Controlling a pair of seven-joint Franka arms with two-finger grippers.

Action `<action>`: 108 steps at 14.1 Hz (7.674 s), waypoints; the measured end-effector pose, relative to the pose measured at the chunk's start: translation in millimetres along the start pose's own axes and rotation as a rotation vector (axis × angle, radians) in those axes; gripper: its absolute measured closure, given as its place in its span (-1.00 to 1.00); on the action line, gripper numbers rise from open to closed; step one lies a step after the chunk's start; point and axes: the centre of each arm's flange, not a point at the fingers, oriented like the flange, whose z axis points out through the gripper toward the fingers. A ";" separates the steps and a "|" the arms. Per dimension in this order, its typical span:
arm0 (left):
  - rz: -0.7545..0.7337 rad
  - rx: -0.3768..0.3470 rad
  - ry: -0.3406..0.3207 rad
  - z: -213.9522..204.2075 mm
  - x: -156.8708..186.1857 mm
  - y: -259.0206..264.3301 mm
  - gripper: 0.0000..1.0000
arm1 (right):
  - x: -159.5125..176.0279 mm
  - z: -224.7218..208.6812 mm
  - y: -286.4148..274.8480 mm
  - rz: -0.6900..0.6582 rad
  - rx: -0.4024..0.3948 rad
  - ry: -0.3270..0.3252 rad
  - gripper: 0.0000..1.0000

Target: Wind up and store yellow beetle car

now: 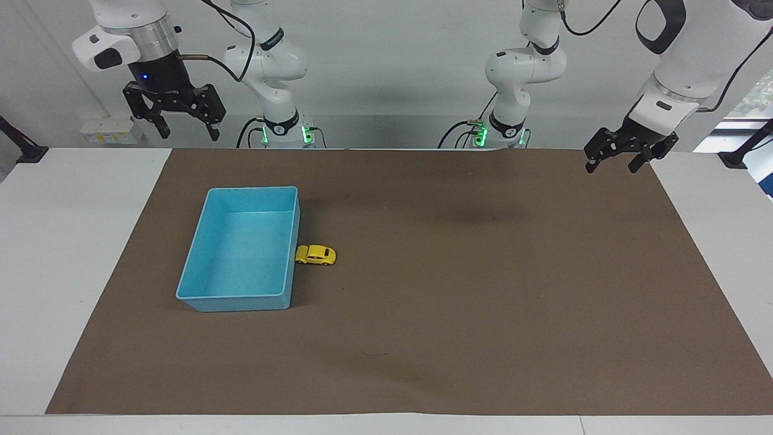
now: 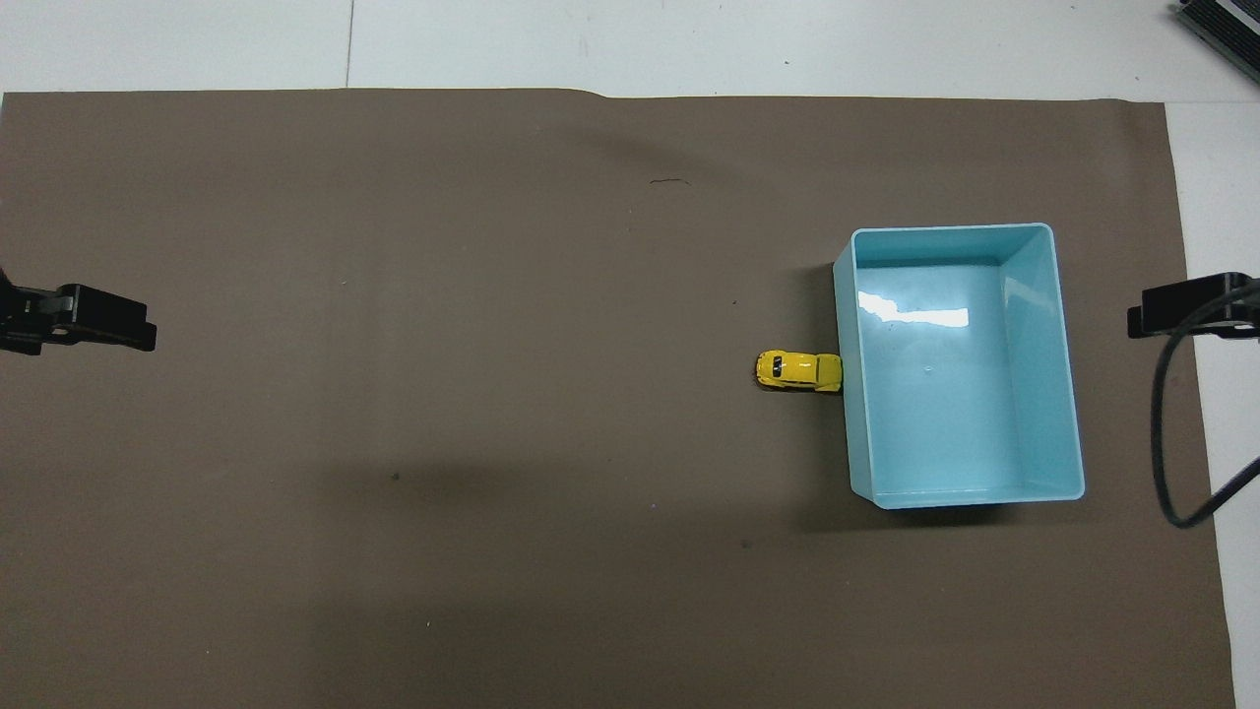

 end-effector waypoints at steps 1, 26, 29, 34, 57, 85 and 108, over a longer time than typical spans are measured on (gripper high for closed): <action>0.001 0.000 0.000 0.2 -0.2 0.1 -1.00 | -0.3 -0.2 -1.6 -0.016 0.000 0.000 -1.00; 0.000 0.000 0.001 -0.6 -0.6 0.1 -1.00 | -14.6 9.7 -78.2 -0.969 0.065 -0.010 -1.00; 0.000 0.000 0.001 -0.6 -0.6 0.1 -1.00 | -12.9 24.3 -88.2 -1.015 0.086 -0.010 -1.00; 0.000 0.000 0.001 -0.6 -0.6 0.1 -1.00 | -16.5 37.5 -111.5 -1.157 0.094 -0.023 -1.00; 0.000 0.000 0.001 -0.6 -0.6 0.0 -1.00 | 10.1 210.2 -176.0 -1.450 0.086 -0.084 -1.00; 0.000 0.000 0.001 -0.6 -0.6 0.0 -1.00 | -4.1 355.7 -191.9 -1.543 0.023 -0.097 -0.89; 0.000 0.000 0.001 -0.6 -0.6 0.0 -1.00 | 4.0 364.4 -191.9 -1.587 -0.026 -0.104 0.22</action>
